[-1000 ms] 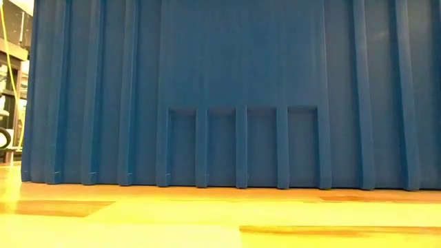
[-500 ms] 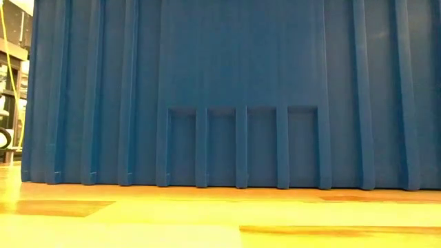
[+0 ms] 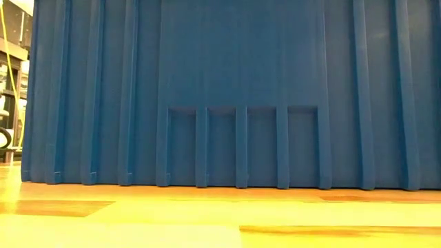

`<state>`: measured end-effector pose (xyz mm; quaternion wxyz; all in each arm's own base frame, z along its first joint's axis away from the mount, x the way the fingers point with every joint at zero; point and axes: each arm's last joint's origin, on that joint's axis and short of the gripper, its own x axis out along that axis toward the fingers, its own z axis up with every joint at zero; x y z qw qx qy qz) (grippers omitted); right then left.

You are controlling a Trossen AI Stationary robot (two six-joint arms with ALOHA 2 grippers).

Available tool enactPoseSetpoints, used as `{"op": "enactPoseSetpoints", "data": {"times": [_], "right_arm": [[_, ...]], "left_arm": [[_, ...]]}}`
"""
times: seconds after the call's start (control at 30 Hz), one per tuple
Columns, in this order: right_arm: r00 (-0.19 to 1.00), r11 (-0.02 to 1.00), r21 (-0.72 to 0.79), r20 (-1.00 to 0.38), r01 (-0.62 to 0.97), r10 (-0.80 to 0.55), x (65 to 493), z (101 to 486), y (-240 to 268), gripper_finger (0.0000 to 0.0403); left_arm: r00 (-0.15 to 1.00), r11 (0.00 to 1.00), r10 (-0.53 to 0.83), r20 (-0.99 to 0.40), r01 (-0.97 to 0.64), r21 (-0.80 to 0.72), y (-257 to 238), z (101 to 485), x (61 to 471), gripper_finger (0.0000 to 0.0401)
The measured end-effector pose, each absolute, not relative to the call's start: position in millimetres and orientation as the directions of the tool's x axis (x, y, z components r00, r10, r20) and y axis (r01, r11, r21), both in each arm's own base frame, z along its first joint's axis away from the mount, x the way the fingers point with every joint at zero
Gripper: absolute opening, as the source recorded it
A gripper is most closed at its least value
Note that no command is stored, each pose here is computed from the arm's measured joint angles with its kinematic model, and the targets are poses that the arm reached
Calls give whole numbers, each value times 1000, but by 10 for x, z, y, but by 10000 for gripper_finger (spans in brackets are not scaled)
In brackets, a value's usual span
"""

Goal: Pick and place slides into bin
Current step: Put the black slide into the blue container

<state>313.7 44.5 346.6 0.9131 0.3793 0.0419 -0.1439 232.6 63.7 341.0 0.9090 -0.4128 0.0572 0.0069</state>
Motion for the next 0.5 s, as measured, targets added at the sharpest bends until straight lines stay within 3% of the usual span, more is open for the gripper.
{"op": "enactPoseSetpoints", "data": {"times": [0.17,0.3,0.5], "right_arm": [[955,632,716,-209,295,-209,3136,3446,409,33],[946,553,768,-247,323,-210,3104,3428,383,21],[952,512,802,-266,307,-153,2872,3554,506,15]], "left_arm": [[994,660,-35,-105,-56,-749,634,3419,2319,5],[994,668,-40,-106,-53,-743,635,3415,2325,17],[995,682,-68,-76,-9,-731,598,3488,2246,46]]}}
